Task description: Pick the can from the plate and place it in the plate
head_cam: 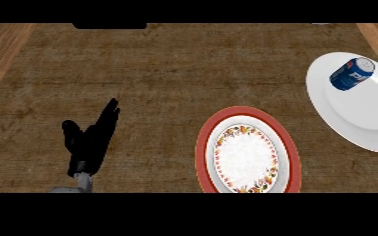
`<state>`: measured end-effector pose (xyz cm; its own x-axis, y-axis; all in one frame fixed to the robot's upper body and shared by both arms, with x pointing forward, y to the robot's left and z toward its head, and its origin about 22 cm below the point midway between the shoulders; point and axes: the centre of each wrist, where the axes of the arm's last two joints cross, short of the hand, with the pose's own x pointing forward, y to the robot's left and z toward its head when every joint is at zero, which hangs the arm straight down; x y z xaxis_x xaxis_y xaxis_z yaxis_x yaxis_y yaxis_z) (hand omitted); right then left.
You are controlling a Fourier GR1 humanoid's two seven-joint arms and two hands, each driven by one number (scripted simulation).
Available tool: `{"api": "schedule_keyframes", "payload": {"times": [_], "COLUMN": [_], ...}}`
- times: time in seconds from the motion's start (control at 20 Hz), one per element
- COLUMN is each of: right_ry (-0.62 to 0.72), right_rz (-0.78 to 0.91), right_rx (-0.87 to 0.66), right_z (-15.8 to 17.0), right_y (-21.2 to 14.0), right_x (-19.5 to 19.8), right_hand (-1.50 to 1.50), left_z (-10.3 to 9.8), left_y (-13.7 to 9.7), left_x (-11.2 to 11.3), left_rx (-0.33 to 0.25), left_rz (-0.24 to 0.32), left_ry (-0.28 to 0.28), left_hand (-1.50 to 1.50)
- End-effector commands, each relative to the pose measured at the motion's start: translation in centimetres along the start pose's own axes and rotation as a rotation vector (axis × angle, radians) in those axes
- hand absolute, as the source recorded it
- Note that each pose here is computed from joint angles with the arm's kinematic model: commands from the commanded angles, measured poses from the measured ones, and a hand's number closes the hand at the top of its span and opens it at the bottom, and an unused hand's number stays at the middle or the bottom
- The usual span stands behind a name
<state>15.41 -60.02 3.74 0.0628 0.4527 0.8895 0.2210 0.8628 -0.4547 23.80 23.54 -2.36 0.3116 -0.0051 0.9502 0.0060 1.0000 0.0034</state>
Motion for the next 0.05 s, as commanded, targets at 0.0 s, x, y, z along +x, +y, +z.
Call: {"api": "schedule_keyframes", "payload": {"times": [0.0], "right_ry": [-0.115], "right_rz": [-0.102], "right_rx": [0.072], "right_z": [1.43], "right_y": [-0.91], "right_x": [-0.35], "right_hand": [-1.5], "left_z": [0.5], "left_y": [0.03], "left_x": [-0.79], "left_rx": [-0.021], "left_rz": [-0.003], "left_ry": [0.068], "left_hand": [0.0]}}
